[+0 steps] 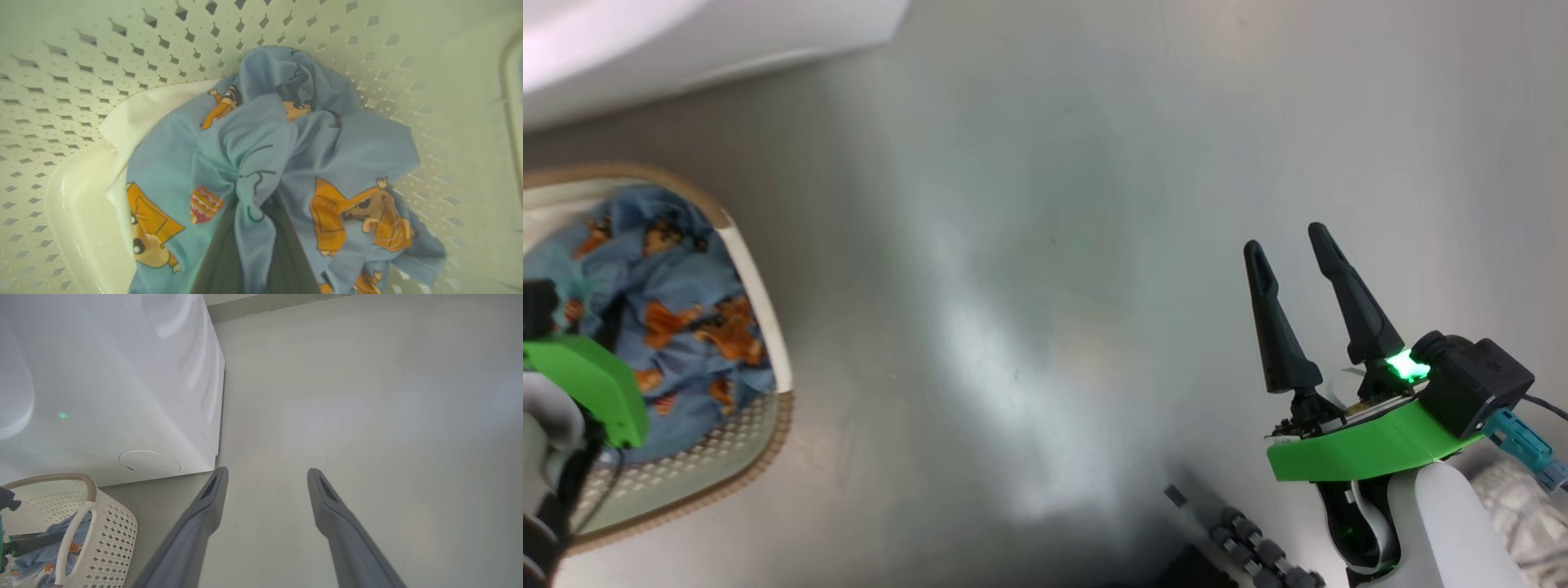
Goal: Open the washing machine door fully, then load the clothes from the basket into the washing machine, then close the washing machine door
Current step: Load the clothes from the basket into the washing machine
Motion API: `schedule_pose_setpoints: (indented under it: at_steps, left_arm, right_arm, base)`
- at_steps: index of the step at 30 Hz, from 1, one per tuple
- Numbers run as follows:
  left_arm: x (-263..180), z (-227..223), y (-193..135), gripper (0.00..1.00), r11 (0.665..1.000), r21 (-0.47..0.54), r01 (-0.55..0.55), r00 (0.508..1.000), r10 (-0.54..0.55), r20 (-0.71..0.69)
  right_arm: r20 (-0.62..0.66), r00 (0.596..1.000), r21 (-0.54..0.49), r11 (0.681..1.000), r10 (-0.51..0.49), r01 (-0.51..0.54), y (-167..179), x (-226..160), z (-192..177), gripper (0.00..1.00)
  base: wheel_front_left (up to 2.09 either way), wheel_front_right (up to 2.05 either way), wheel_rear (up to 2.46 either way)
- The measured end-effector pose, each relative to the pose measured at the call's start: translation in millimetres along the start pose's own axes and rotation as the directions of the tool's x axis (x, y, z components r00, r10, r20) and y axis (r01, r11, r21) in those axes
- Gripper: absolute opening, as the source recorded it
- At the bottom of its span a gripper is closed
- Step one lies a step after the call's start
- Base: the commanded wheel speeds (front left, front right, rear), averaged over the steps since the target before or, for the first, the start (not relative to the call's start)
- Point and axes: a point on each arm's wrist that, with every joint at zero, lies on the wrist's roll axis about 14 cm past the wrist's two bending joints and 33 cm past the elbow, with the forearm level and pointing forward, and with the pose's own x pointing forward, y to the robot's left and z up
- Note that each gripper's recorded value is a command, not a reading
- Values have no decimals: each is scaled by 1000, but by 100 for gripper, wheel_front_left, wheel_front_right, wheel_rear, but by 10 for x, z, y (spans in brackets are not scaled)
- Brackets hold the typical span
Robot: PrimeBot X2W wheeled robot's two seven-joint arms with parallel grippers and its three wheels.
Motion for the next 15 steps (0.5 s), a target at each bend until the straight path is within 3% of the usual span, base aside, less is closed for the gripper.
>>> schedule_pose_setpoints:
  at_steps: [15]
  left_arm:
    - [-874,582,-169,0,991,-132,-31,966,63,252]
  right_arm:
    - [144,986,-26,996,88,-85,307,-37,556,100]
  base:
    - [0,0,0]
